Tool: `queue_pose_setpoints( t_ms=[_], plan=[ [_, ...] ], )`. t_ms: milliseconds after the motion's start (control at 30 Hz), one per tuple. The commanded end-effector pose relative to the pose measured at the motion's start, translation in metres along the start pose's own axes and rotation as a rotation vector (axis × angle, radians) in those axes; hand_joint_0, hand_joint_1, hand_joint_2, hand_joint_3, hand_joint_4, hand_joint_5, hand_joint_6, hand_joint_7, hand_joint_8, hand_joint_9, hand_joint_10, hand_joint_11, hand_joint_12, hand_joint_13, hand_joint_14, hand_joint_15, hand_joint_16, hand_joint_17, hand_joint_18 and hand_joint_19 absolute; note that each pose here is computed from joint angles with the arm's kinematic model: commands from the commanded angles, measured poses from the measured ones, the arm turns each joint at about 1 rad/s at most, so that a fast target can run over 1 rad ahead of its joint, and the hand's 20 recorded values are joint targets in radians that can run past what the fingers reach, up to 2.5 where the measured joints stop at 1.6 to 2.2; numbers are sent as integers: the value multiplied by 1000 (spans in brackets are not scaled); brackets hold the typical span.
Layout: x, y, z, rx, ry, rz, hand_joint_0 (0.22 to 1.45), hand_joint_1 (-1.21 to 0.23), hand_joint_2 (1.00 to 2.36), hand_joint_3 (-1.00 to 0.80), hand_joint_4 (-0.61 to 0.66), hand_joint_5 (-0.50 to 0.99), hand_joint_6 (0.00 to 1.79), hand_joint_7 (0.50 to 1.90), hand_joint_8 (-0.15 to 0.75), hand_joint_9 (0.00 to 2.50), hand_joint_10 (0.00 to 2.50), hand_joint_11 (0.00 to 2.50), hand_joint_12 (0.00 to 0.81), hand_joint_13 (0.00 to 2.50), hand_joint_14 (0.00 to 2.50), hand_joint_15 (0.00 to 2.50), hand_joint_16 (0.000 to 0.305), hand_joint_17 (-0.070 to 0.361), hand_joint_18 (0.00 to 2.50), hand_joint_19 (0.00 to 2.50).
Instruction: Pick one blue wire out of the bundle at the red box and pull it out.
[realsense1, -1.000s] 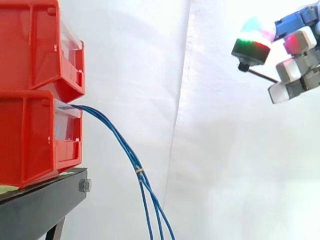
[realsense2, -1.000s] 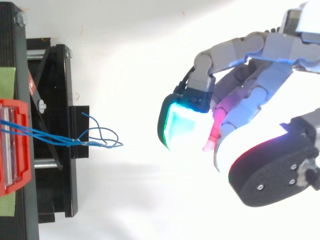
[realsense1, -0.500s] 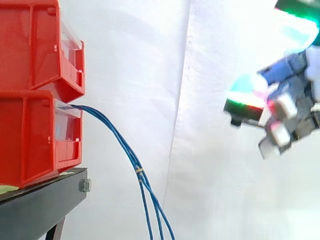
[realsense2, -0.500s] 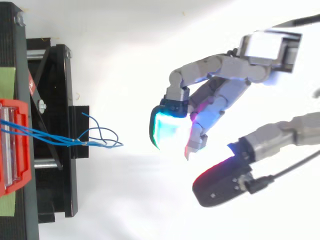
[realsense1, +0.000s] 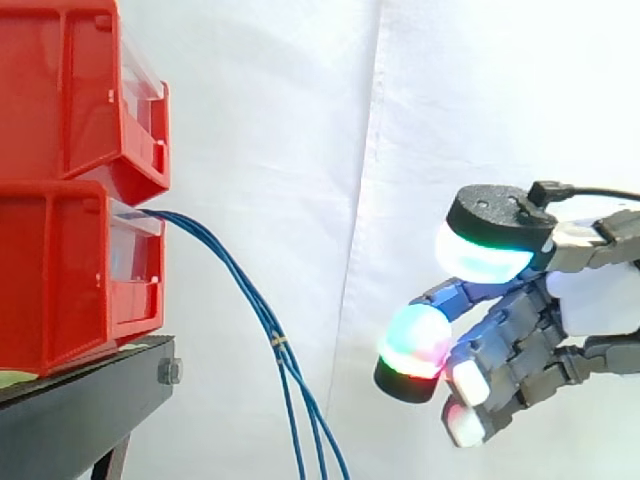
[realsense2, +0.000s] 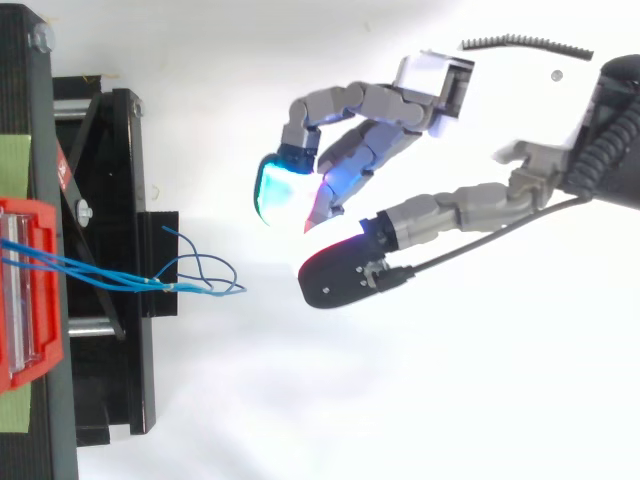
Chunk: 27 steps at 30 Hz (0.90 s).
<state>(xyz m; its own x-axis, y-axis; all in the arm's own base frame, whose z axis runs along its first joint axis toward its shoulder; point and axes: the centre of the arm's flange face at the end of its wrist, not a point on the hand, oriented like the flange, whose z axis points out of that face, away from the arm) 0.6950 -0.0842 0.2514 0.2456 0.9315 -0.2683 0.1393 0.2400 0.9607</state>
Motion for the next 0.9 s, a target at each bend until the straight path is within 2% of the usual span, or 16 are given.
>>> queue_pose_setpoints(
  t_ms=[0,67,133,200,300,333,500,533,633,667,733,767,867],
  plan=[
    [3,-10,9,-26,-35,-33,553,-658,1005,-453,352,-93,503,1063,321,982,12,541,387,777,16,443,56,126,613,418],
    [6,-17,13,-31,-42,-42,551,-651,1004,-449,352,-93,503,1057,321,984,14,538,387,779,15,438,56,126,613,418],
    [13,-24,20,-57,-50,-49,550,-646,1004,-448,357,-93,503,1051,322,984,14,528,387,782,15,441,56,126,613,418],
    [21,-25,29,-82,-51,-53,549,-644,1005,-447,359,-94,503,1045,326,992,14,523,386,786,16,444,56,126,612,417],
    [27,-30,40,-90,-52,-60,550,-641,1004,-447,360,-94,503,1045,325,993,12,528,385,792,16,446,56,125,610,416],
    [31,-27,46,-97,-53,-58,550,-640,1005,-448,359,-94,503,1043,327,993,15,530,385,793,16,447,56,125,610,416],
    [37,-20,52,-113,-52,-63,550,-636,1004,-445,356,-94,503,1046,327,1002,14,532,383,800,16,444,55,124,609,417],
    [41,-19,52,-119,-51,-84,551,-636,1004,-446,356,-94,503,1046,328,1005,12,542,385,800,16,446,55,125,608,417],
    [46,-16,52,-129,-48,-103,551,-634,1004,-446,353,-95,503,1050,329,1007,12,540,384,804,16,446,55,124,612,427],
    [50,-24,53,-128,-43,-115,552,-636,1004,-443,351,-95,503,1063,326,1007,14,545,384,808,16,451,55,123,613,421],
    [52,-24,55,-146,-45,-113,554,-639,1005,-437,336,-92,503,1080,330,1009,15,552,384,813,16,454,55,123,612,429],
    [57,-31,59,-157,-46,-110,555,-641,1005,-432,325,-91,503,1116,332,1013,12,555,384,814,18,454,54,122,612,422],
    [59,-28,60,-179,-45,-101,570,-652,1009,-391,275,-88,502,1203,327,1012,15,565,383,814,16,452,53,120,611,423]
  ],
)
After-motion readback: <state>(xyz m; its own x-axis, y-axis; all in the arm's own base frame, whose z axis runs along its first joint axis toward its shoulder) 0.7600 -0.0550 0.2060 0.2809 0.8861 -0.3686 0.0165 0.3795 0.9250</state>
